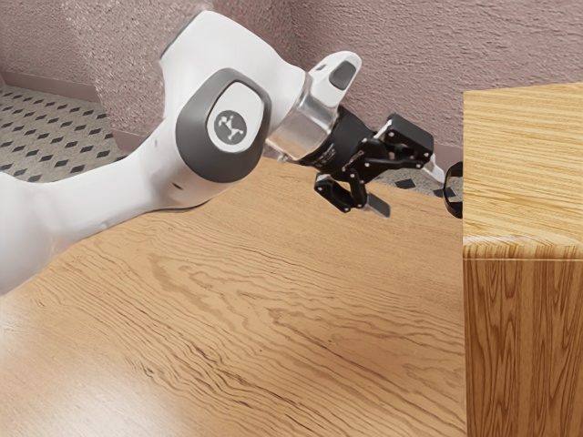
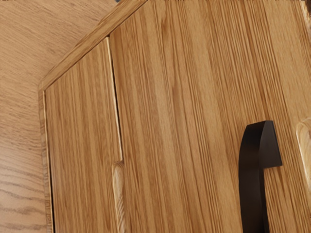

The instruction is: Pull the drawer handle with one arm to open the drawer

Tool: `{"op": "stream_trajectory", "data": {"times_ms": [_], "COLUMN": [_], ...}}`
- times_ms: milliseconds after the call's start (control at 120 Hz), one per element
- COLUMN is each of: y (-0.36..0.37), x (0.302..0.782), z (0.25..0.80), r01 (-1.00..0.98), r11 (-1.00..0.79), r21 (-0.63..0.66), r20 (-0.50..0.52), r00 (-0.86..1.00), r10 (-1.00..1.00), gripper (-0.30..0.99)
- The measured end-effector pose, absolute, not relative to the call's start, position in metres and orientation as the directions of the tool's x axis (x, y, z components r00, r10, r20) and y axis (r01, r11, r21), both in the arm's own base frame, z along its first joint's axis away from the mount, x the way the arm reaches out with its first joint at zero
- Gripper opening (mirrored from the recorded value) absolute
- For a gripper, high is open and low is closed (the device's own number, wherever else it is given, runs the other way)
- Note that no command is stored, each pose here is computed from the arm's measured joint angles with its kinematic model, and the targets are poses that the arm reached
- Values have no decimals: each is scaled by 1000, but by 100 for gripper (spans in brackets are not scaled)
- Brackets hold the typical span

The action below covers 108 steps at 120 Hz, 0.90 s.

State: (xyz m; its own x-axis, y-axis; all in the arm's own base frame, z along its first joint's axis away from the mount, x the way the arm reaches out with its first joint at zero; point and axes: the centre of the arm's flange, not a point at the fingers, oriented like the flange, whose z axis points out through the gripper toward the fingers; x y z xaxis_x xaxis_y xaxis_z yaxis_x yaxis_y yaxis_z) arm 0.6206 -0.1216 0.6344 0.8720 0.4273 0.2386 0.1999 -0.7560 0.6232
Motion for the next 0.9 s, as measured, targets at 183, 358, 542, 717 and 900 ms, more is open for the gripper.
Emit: {"op": "stream_trajectory", "data": {"times_ms": [183,358,542,717,900], "y": [-128,-131,-133,-122,-107], "x": [620,623,627,619,610], "z": [635,626,618,617,617], "r01": [191,197,203,219,239], "r11": [-757,-759,-762,-757,-750], "r21": [625,620,615,616,617], "r20": [244,236,230,221,213], "r00": [874,876,878,874,866], "r10": [421,420,419,433,452], "gripper": [69,69,69,69,69]}}
